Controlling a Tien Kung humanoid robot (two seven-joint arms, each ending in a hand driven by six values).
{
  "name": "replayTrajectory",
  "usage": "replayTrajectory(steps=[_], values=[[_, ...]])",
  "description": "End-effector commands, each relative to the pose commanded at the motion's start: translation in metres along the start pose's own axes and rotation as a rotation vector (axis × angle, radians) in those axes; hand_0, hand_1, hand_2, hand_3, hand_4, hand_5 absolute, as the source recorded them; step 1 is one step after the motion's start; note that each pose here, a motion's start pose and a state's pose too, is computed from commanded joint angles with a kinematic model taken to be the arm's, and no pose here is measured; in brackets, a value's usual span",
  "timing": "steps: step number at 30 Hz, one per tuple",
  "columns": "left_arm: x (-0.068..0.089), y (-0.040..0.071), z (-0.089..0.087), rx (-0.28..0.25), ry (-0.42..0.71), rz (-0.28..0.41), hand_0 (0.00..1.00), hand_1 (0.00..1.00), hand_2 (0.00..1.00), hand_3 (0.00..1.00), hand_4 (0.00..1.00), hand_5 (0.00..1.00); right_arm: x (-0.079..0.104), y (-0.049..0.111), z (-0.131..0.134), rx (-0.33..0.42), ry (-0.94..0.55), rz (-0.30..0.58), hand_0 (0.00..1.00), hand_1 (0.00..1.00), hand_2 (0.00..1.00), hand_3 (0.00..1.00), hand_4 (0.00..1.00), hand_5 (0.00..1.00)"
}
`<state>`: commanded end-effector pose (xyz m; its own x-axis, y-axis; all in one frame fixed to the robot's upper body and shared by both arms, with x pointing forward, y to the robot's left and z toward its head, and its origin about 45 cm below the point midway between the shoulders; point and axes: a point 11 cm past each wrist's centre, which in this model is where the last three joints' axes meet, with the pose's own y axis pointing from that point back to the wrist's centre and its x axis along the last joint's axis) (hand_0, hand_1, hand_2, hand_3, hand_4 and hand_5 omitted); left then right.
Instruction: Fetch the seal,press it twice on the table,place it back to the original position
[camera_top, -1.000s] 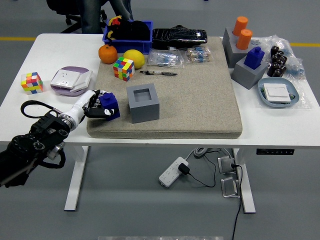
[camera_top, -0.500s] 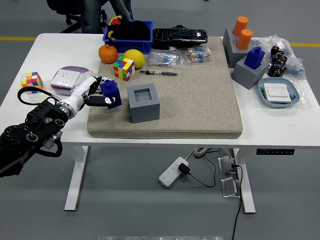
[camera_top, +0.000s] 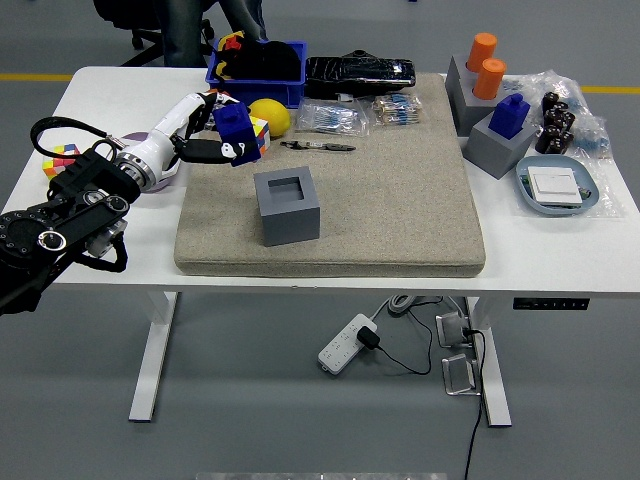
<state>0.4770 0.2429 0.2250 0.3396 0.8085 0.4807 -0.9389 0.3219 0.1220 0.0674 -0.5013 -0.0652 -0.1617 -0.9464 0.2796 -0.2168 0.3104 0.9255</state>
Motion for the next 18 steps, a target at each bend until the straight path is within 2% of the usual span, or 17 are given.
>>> replayTrajectory(steps=[5,8,18], values=[[-0.02,-0.002,0.002,0.003,-0.022,-0.057,0.632,0.534,0.53,0.582,0.762,0.002,0.001,0.0,-0.002,0.002,0.004,0.002,0.835,0.731,0.7,0.711,0.747,0.515],[-0.028,-0.004,0.002,0.006,-0.032,-0.076,0.632,0.534,0.531,0.582,0.763,0.002,0.002,0.0,-0.004,0.004,0.009,0.003,0.834,0.731,0.699,0.711,0.747,0.515],[-0.04,-0.009,0.0,0.025,-0.054,-0.1,0.632,0.534,0.531,0.582,0.763,0.002,0.004,0.0,-0.007,0.009,0.013,0.006,0.834,0.731,0.699,0.711,0.747,0.515]])
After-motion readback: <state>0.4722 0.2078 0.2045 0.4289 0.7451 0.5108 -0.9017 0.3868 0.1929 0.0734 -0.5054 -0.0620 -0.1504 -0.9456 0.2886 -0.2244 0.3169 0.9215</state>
